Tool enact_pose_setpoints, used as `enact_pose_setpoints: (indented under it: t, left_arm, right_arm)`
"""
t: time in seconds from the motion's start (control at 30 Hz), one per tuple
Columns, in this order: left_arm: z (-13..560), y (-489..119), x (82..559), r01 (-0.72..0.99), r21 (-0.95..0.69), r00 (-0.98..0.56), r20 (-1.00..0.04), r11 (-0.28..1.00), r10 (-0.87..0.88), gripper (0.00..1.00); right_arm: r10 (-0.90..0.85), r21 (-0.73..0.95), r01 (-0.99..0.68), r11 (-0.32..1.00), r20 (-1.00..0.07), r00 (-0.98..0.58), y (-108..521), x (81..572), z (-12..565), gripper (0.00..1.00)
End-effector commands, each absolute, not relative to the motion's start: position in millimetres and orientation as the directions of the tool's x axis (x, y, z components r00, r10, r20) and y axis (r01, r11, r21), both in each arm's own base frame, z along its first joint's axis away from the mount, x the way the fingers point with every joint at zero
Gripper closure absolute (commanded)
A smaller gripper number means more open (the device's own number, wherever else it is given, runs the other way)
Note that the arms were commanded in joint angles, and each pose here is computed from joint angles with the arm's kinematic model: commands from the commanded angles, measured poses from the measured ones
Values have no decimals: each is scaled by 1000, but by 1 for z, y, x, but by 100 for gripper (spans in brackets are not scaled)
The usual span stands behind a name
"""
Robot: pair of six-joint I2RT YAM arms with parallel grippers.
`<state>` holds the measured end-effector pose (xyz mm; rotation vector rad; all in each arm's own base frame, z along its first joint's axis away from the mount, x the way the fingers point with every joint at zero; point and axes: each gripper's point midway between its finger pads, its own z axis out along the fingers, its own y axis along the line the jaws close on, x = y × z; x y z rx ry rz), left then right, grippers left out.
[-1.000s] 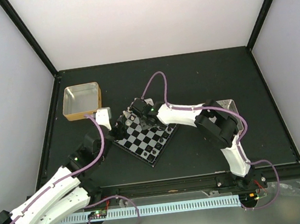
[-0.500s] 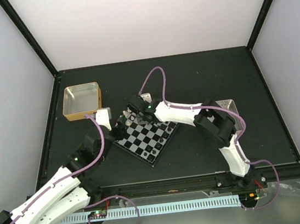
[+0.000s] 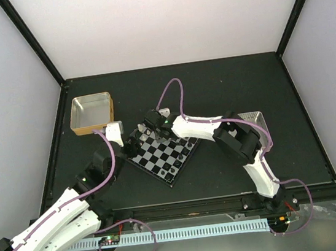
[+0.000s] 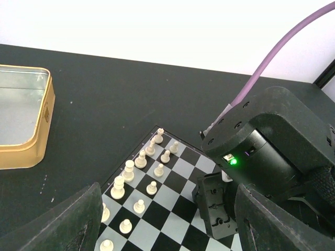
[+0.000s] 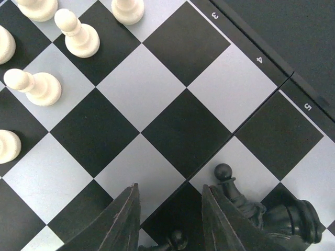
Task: Set up the chess pieces on the board
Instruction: Pick up the chess piece from the chessboard.
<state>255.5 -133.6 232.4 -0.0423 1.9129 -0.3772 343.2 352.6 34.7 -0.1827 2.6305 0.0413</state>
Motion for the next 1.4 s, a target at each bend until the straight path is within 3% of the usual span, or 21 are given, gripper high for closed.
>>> enact_pose_setpoints:
  t: [0.0, 0.3, 0.63, 0.83, 1.17, 1.37]
  left_arm:
    - [232, -128, 257, 125, -281, -362, -906, 952, -220, 29]
    - [231, -128, 257, 125, -283, -364, -904, 951, -222, 29]
    - [231, -129, 257, 130, -286, -366, -904, 949, -222, 29]
    - [232, -130, 257, 132, -287, -367, -903, 949, -223, 29]
    - [232, -130, 257, 135, -290, -369, -902, 948, -224, 29]
    - [233, -132, 255, 144, -318, -386, -890, 937, -243, 29]
  right_arm:
    - [-137, -16, -147, 989, -468, -873, 347, 334, 35, 65]
    - [-145, -7, -159, 987, -448, -882, 341, 316, 37, 62]
    - [-132, 19, -155, 988, -428, -894, 335, 304, 37, 66]
    - [-131, 16, -153, 988, -427, -895, 334, 303, 35, 79]
    - [-128, 19, -151, 988, -431, -893, 333, 303, 35, 86]
    - [-141, 164, -270, 949, -544, -827, 354, 306, 70, 86]
